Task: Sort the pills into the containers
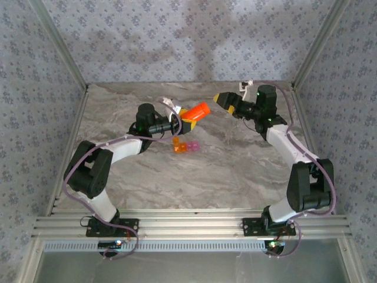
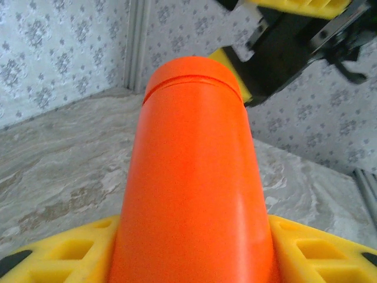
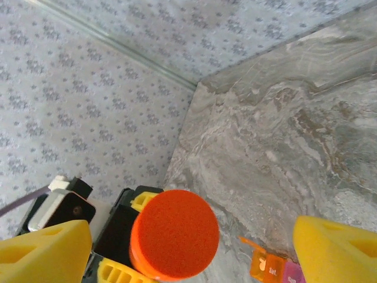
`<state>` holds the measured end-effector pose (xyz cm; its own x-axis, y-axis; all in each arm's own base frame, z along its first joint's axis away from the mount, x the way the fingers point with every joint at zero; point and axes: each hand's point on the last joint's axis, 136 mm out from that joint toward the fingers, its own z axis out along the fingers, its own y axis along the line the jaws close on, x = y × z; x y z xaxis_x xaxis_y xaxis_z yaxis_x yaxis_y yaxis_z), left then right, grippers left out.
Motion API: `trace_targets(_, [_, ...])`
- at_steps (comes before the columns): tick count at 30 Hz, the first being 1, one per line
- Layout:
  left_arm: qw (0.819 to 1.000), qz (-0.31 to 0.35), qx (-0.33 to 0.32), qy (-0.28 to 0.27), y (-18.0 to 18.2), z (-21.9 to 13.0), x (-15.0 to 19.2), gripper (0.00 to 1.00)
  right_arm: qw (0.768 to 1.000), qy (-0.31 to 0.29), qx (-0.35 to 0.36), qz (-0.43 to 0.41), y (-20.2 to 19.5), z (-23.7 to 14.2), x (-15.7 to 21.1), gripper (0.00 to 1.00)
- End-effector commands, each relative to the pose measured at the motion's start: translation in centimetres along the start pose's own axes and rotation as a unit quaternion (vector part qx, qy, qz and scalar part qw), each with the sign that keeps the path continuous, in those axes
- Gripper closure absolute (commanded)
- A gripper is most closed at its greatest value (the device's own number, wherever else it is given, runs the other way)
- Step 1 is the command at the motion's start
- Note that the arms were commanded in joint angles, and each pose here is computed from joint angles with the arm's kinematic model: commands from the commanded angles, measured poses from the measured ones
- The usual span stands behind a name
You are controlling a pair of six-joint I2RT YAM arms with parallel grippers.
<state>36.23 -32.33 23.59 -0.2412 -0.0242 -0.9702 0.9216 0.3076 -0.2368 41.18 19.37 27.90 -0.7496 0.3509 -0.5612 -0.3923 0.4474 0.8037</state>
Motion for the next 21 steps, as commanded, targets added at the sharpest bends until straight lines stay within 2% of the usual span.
trace_targets(1, [0.998, 0.017, 0.037, -0.038, -1.6, -0.2, -2.8, 1.00, 0.998, 0.012, -0.053, -0.044, 2.3, 1.0, -0.5, 0.09])
trace_targets(10, [0.998, 0.014, 0.041, -0.052, -1.7, -0.2, -3.5, 1.00, 0.997, 0.020, -0.069, -0.031, 3.3, 3.5, 0.1, 0.11])
trace_targets(16, [0.998, 0.013, 0.039, -0.054, -1.6, -0.2, -3.5, 1.00, 0.996, 0.027, -0.081, -0.023, 3.9, 4.3, 0.6, 0.17])
trace_targets(21, [0.998, 0.013, 0.037, -0.055, -1.5, -0.3, -3.6, 1.00, 0.995, 0.032, -0.088, -0.021, 4.3, 4.5, 1.0, 0.26])
